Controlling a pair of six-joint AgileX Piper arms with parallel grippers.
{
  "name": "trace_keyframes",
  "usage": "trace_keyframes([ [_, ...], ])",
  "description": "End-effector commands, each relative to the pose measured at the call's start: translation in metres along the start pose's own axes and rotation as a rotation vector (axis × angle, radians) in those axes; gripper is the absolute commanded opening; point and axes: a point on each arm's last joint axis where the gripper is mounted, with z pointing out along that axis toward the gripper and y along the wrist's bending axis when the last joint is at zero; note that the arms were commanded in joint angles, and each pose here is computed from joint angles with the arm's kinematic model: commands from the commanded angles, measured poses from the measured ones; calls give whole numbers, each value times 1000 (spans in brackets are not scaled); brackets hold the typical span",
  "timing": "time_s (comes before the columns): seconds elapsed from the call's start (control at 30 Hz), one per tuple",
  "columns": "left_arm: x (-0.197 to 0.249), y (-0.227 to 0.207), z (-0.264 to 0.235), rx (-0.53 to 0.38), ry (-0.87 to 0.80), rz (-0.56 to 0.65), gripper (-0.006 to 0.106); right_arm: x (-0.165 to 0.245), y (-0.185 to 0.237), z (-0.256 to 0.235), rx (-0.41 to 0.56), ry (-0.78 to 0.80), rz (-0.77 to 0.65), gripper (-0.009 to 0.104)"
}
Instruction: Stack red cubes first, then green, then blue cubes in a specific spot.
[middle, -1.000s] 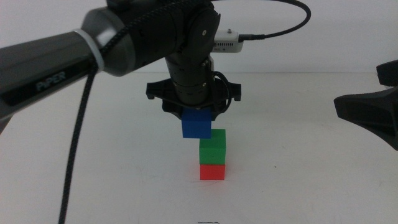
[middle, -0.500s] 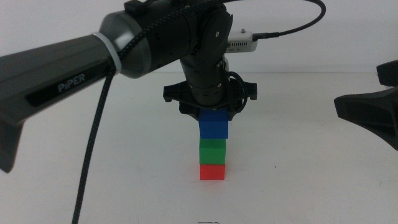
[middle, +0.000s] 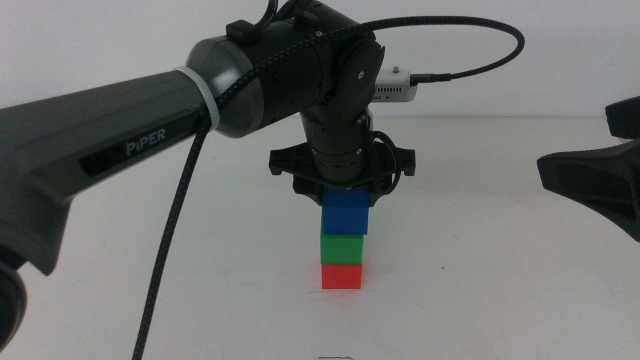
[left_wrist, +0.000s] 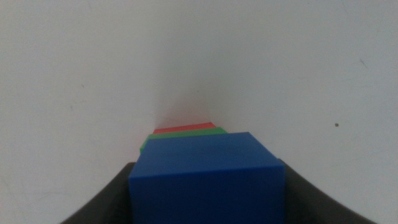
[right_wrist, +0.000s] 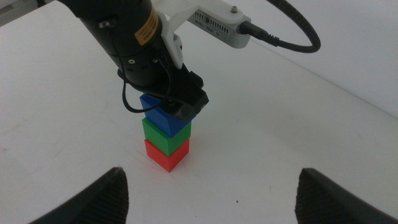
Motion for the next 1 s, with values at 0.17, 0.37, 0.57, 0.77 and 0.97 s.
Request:
trace_keyframes([
  [0.17,-8,-1,-28,40,-96,-6,0,-12,-3,-8,26,-94,-4,94],
  [0.37,-8,-3,-20,33,-80,-5,0,-12,-3,-8,26,-94,-4,94],
  [0.57,-8,0,-20,5,-78,5,74,-12,-3,-8,26,-94,-4,94],
  [0.77,-7,0,-23,15,-78,0,94,-12,-3,-8,26,-94,-4,94],
  [0.97,-4,11,-92,76,-207,27,94,-12,-3,-8,26,-94,-4,94],
])
